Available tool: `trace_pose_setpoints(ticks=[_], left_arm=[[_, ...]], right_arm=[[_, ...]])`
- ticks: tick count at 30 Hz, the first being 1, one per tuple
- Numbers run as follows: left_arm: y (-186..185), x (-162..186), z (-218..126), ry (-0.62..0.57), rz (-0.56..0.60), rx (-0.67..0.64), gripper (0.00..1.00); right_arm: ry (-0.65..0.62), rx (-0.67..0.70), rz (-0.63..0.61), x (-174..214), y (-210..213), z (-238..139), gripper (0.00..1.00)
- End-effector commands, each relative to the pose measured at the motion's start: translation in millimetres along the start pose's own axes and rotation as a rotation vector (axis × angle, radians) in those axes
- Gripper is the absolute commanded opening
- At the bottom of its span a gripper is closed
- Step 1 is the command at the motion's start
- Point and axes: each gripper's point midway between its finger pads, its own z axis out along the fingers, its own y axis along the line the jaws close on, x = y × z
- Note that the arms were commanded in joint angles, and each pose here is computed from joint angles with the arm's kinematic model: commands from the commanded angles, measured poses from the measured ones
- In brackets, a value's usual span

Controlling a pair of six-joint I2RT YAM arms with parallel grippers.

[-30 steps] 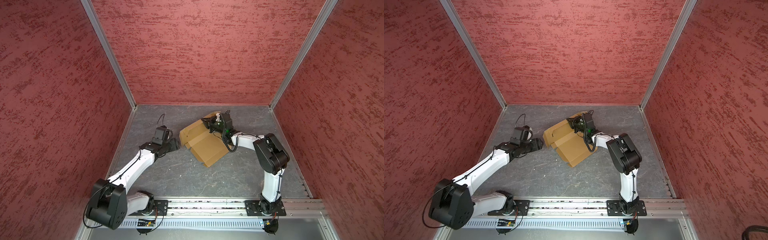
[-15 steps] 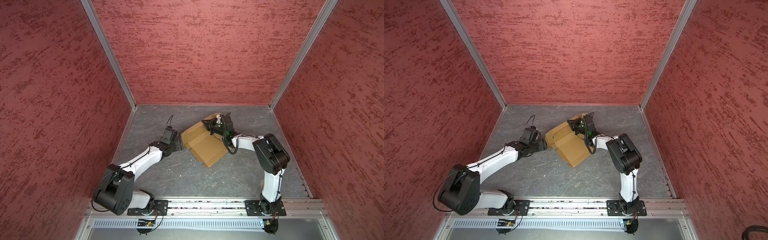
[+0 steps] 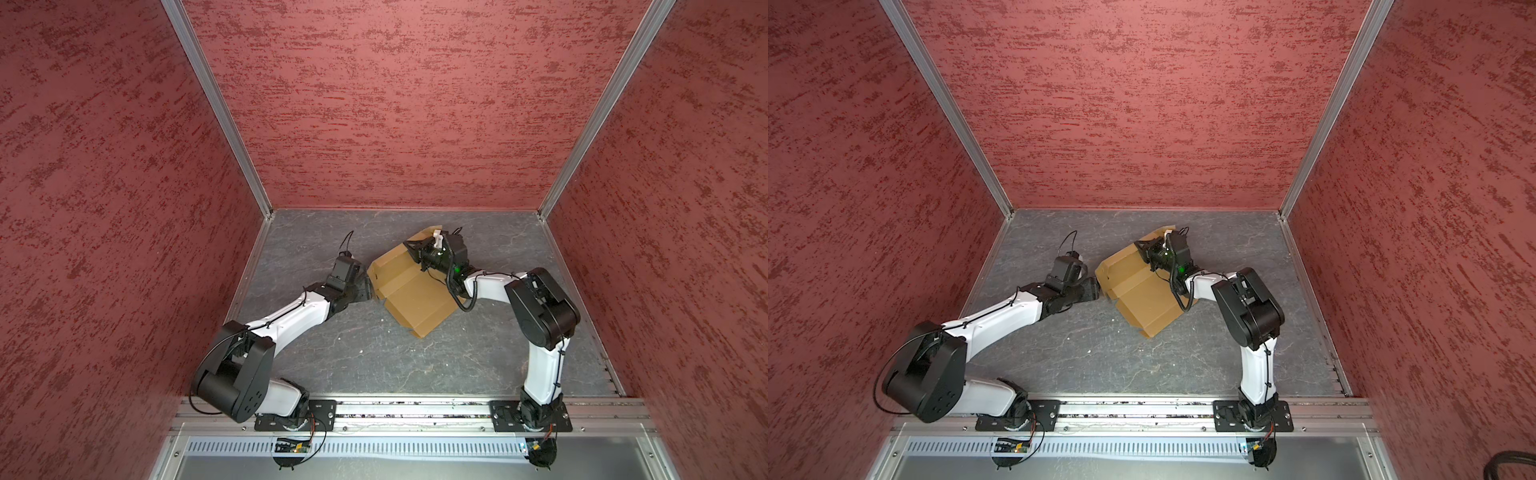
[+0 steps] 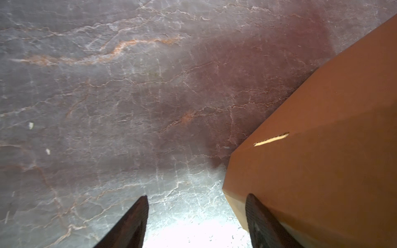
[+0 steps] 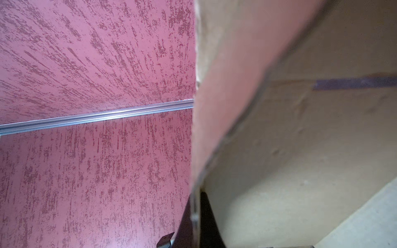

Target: Fold the paper box

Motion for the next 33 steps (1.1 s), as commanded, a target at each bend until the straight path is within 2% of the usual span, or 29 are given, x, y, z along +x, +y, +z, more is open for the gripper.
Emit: trace_pose_setpoints(ticks=[1,33], left_arm=[[-7,-4,5,-0.033,0.037,0.011,0.72],[-70,-16,13,-0.148,0.085,0.117,0.66]], right_arm=[[0.008,-0.03,0.023,1,4,-2,0.05],[0.003,-0.038,0.045,0,-4,-3,0.05]])
